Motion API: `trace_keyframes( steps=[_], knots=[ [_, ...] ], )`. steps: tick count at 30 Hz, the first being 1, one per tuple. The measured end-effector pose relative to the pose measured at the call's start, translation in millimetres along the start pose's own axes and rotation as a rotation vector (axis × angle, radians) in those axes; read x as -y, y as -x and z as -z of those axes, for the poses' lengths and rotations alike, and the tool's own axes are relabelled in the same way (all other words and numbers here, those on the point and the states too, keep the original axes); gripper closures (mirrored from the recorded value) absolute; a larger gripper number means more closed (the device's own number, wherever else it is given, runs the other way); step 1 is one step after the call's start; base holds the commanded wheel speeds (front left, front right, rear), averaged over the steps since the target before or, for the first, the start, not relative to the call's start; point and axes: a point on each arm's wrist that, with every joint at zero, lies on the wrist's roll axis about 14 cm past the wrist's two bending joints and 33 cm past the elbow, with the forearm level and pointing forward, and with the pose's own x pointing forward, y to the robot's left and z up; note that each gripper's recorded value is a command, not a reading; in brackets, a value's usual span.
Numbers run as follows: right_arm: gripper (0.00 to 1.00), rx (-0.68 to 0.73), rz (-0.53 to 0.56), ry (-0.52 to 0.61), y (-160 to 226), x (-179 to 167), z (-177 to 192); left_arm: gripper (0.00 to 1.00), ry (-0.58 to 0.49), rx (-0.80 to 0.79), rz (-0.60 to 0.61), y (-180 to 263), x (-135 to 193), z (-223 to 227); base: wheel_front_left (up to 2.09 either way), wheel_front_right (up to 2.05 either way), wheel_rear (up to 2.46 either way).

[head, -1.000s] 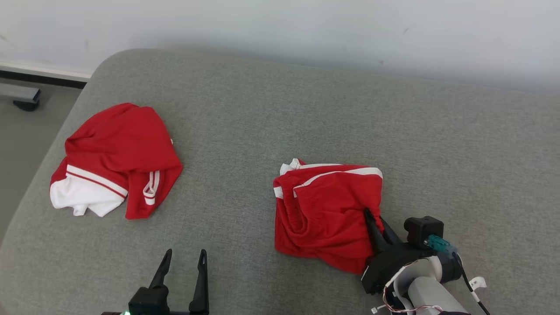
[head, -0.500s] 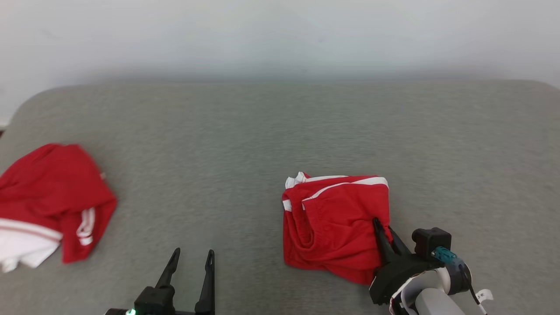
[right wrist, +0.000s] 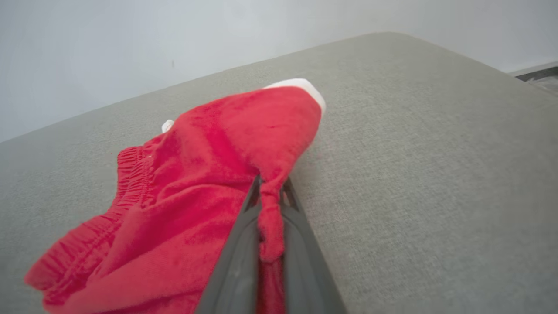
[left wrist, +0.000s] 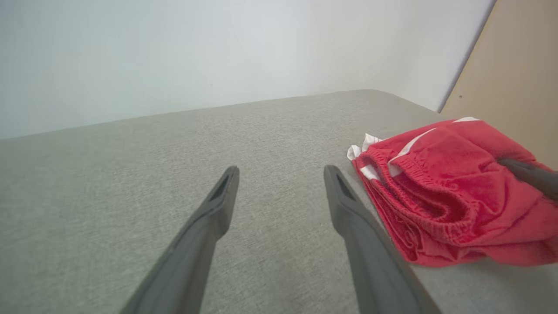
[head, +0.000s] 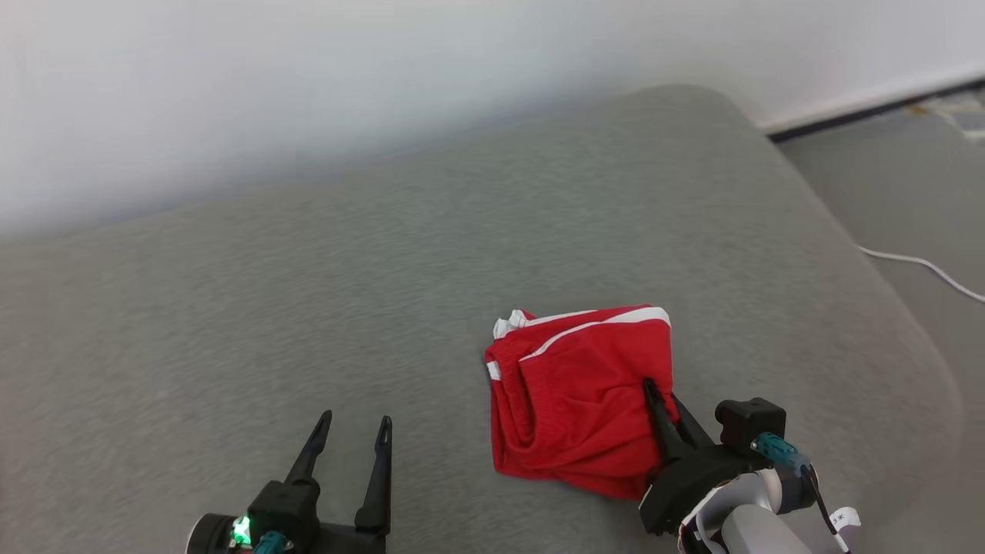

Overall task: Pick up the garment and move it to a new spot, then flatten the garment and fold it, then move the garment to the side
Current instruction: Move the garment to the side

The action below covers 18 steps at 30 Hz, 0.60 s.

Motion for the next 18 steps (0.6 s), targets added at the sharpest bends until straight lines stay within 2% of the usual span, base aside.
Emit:
trace_keyframes(
  steps=[9,14,18],
  knots=[
    [1.00,0.023,0.136,-0.005,25,48,-6,0.00,-0.005,-0.016,0.203,-35,59,10,0.00,0.00,0.00],
    [1.00,0.005,0.164,0.049,19,66,-10,0.00,0.001,-0.037,0.229,-45,62,22,0.00,0.00,0.00],
    [1.00,-0.007,0.174,0.158,-1,90,-26,0.00,-0.024,-0.036,0.204,-48,47,25,0.00,0.00,0.00]
  ],
)
